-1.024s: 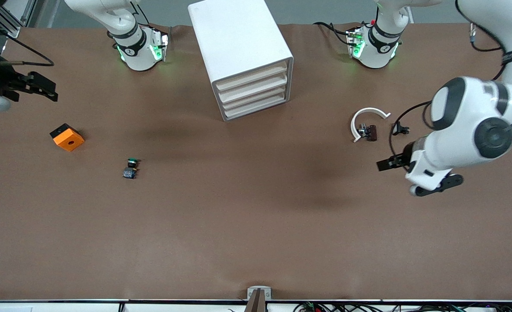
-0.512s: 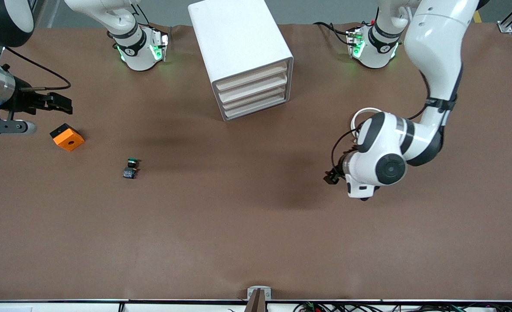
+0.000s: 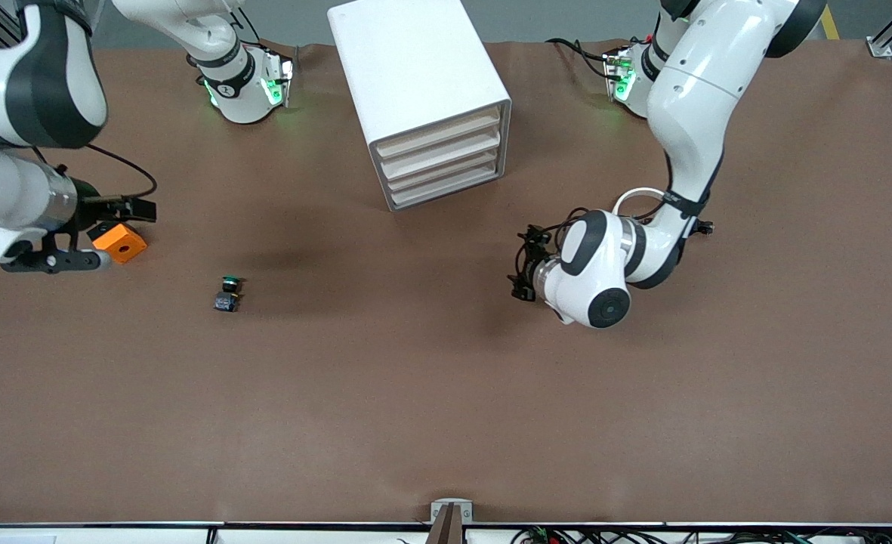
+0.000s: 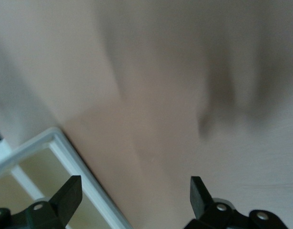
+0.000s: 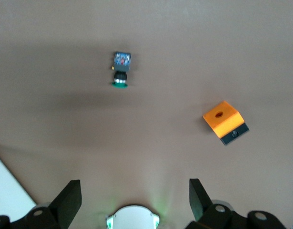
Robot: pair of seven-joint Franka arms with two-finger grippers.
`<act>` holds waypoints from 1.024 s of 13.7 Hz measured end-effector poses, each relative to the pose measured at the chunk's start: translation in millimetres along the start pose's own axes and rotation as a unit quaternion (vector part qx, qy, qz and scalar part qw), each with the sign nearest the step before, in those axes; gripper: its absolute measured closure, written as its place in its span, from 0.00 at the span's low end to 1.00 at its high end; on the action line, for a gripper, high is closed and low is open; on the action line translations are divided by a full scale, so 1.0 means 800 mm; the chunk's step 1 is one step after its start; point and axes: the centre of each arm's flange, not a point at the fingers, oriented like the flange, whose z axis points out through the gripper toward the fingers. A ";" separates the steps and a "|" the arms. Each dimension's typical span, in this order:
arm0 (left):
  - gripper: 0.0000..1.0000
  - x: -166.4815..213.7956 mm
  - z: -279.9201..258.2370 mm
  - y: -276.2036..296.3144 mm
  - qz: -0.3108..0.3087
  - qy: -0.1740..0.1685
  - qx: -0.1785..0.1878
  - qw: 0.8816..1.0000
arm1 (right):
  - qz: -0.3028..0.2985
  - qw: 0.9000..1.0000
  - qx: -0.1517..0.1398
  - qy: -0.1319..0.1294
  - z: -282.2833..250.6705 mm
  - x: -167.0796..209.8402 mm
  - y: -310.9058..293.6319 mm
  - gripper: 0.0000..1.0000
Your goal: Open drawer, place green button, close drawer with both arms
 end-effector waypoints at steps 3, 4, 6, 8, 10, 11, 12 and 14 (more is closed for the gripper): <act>0.00 -0.018 0.050 0.003 -0.057 -0.073 0.045 0.995 | 0.003 1.000 0.019 0.015 0.064 0.019 -0.003 0.00; 0.00 -0.028 0.065 0.001 -0.078 -0.085 0.058 0.992 | 0.005 0.999 0.022 0.022 0.083 0.023 -0.002 0.00; 0.01 -0.051 0.091 -0.007 -0.124 -0.094 0.079 0.985 | 0.011 0.999 0.031 0.034 0.118 0.027 0.000 0.00; 0.02 -0.071 0.115 -0.019 -0.164 -0.089 0.106 0.977 | 0.031 0.997 0.049 0.053 0.144 0.030 -0.001 0.00; 0.17 -0.081 0.134 -0.031 -0.186 -0.092 0.146 0.967 | 0.064 0.994 0.053 0.077 0.171 0.039 -0.006 0.00; 0.17 -0.083 0.141 -0.035 -0.193 -0.099 0.169 0.961 | 0.079 0.992 0.052 0.085 0.186 0.046 -0.012 0.00; 0.23 -0.082 0.147 -0.038 -0.199 -0.106 0.190 0.956 | 0.091 0.990 0.050 0.093 0.202 0.056 -0.023 0.00; 0.31 -0.083 0.158 -0.044 -0.210 -0.106 0.219 0.947 | 0.106 0.988 0.044 0.101 0.237 0.076 -0.049 0.00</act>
